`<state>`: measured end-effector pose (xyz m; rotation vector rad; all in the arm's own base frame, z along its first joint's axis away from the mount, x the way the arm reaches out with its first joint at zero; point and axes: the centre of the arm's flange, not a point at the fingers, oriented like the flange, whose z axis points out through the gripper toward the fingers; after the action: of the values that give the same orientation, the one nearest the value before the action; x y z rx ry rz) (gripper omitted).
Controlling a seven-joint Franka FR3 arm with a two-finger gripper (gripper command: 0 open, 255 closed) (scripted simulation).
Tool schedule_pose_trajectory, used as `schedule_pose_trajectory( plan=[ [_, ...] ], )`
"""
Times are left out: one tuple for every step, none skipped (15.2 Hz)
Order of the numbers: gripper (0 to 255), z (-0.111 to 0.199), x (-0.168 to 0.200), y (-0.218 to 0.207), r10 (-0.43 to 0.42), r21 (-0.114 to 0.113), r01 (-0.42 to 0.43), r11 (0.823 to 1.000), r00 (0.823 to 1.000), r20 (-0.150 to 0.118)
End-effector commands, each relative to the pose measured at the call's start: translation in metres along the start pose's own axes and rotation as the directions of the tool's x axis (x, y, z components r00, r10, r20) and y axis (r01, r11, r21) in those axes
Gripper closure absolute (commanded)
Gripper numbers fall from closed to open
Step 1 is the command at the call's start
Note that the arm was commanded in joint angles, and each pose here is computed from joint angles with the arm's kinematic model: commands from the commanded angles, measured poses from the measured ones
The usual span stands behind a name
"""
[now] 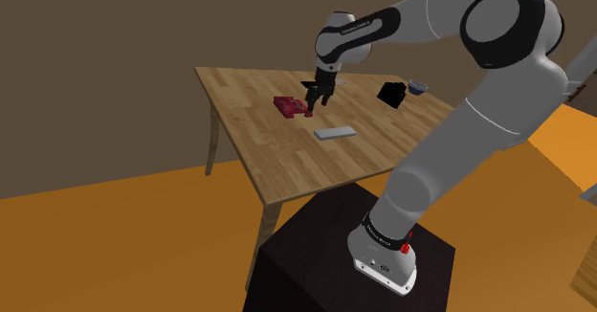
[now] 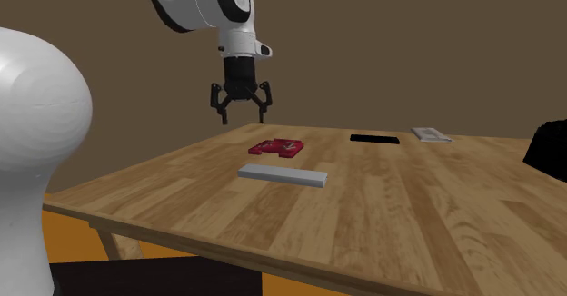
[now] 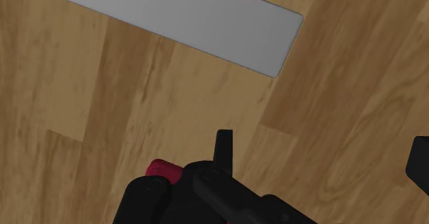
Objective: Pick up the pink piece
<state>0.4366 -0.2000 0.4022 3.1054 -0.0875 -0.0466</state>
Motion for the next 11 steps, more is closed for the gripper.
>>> schedule_pose_trajectory(
  plan=[
    [0, 0.011, 0.014, 0.017, 0.009, 0.001, -0.009, 1.000, 1.000, -0.015],
    [0, 0.017, 0.021, 0.026, 0.014, 0.002, -0.013, 1.000, 1.000, -0.022],
    [0, 0.023, 0.029, 0.034, 0.018, 0.003, -0.018, 1.000, 0.999, -0.029],
    [0, 0.028, 0.036, 0.043, 0.023, 0.004, -0.022, 1.000, 0.999, -0.035],
    [0, 0.034, 0.043, 0.052, 0.027, 0.005, -0.027, 1.000, 0.999, -0.042],
    [0, 0.040, 0.051, 0.060, 0.032, 0.007, -0.031, 0.999, 0.998, -0.049],
    [0, 0.045, 0.058, 0.069, 0.036, 0.008, -0.036, 0.999, 0.998, -0.056],
    [0, 0.051, 0.065, 0.078, 0.041, 0.009, -0.040, 0.999, 0.997, -0.062],
    [0, 0.056, 0.073, 0.086, 0.045, 0.010, -0.045, 0.999, 0.997, -0.069],
    [0, 0.062, 0.080, 0.095, 0.050, 0.012, -0.049, 0.999, 0.996, -0.076],
    [0, 0.067, 0.087, 0.104, 0.054, 0.013, -0.053, 0.998, 0.995, -0.082]
  ],
)
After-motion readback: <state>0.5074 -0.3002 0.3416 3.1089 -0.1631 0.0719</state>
